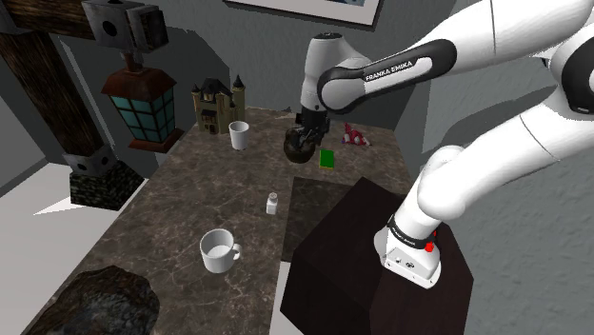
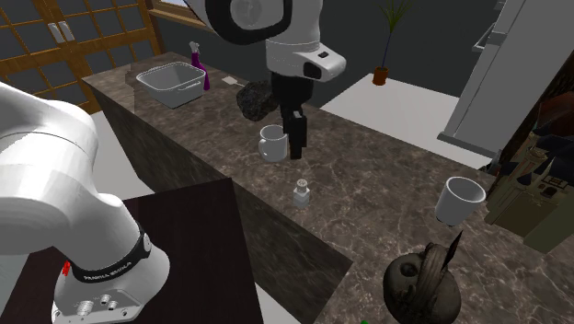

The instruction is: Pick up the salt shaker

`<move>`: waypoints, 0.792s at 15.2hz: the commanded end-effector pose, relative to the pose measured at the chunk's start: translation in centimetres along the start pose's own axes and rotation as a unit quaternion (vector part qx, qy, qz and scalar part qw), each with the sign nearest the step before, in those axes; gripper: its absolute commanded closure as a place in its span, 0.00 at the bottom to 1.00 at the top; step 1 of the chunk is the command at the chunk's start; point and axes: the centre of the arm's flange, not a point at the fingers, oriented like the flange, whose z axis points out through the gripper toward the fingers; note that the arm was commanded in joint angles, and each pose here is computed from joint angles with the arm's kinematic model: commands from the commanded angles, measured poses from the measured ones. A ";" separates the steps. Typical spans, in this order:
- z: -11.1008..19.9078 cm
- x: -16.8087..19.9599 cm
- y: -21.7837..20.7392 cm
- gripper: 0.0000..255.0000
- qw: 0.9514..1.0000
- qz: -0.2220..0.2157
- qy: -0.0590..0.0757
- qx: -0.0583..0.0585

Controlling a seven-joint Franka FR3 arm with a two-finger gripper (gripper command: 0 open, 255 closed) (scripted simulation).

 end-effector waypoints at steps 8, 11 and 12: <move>10.3 3.1 -4.9 0.00 1.000 0.014 -0.002 0.012; 13.7 4.1 -6.6 0.00 1.000 0.019 -0.003 0.016; 14.8 4.5 -7.1 0.00 1.000 0.020 -0.003 0.017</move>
